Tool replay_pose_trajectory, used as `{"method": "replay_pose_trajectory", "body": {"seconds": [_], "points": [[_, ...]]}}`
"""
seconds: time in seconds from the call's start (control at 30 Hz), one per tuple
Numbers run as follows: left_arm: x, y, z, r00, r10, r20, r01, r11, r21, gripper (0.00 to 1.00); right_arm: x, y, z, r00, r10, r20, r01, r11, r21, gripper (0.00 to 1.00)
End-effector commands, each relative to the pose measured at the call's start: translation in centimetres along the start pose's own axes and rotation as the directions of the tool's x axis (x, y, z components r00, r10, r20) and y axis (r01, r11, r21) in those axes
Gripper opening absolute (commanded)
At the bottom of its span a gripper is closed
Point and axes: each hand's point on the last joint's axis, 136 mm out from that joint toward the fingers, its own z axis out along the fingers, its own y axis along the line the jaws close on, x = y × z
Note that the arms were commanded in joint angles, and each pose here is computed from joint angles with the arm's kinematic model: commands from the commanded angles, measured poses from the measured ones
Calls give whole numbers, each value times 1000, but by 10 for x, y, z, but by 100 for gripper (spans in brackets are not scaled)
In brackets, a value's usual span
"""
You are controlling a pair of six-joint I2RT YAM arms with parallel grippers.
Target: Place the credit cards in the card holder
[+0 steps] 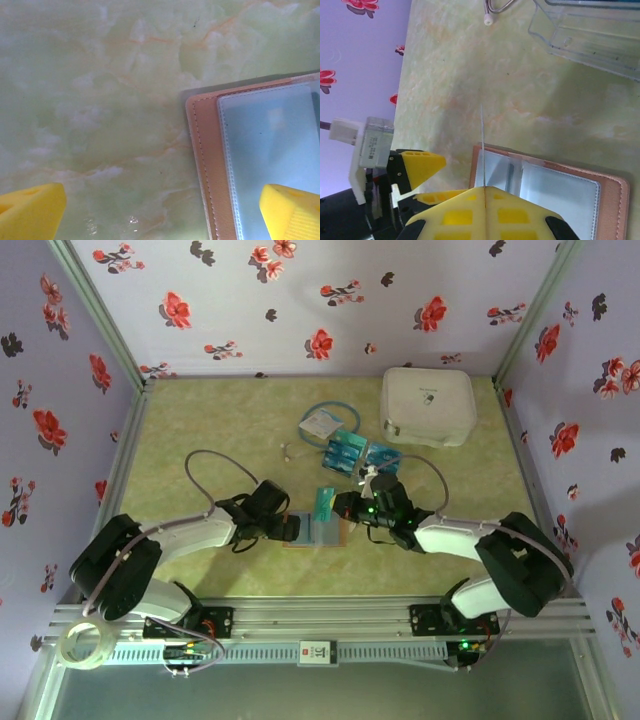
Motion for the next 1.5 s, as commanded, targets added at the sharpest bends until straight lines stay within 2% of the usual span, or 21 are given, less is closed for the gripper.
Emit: {"method": "replay_pose_trajectory", "body": {"seconds": [0.0,0.7,1.47], "points": [[3,9,1,1000,22,-3,-22,998,-65,100,2,7,5,1000,7,4,-7,999,-52,0],[23,22,7,999,5,-47,-11,990,-139,100,20,-12,13,999,28,-30,-30,999,-45,0],[23,19,8,999,3,-43,-8,991,-134,100,36,-21,21,995,43,-86,-48,997,-57,0]]}}
